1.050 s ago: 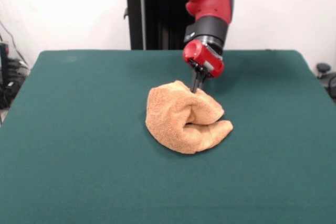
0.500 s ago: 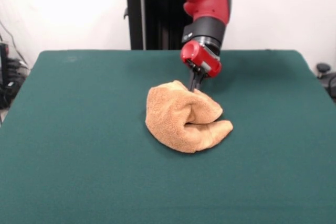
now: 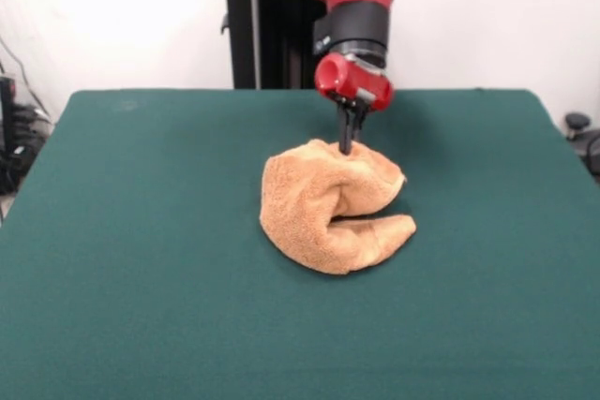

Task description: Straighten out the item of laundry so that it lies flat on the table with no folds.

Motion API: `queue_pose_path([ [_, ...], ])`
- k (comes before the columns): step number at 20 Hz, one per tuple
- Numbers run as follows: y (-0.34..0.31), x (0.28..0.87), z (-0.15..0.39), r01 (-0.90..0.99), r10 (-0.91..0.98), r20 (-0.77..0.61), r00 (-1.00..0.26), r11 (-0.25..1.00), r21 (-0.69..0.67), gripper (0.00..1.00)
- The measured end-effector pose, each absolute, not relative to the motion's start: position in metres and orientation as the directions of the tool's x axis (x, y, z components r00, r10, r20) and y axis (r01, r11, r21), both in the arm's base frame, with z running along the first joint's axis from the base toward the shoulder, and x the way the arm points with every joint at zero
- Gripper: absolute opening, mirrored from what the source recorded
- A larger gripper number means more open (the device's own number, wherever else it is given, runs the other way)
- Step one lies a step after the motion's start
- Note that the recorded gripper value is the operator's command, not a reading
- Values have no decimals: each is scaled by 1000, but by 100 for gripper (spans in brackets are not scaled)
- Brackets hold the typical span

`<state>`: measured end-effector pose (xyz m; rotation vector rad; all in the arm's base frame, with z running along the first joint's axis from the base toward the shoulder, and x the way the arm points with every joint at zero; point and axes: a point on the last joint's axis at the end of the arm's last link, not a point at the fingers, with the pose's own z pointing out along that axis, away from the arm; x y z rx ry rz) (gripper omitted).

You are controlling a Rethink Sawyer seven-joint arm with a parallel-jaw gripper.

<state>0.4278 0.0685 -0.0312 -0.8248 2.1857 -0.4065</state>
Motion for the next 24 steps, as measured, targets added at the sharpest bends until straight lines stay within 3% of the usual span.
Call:
queue_pose_path([
  [17, 52, 423, -24, -456, -498, -611, -616, 858, -239, 0],
  [24, 56, 407, -1, -462, -448, -580, -680, 877, -136, 0],
])
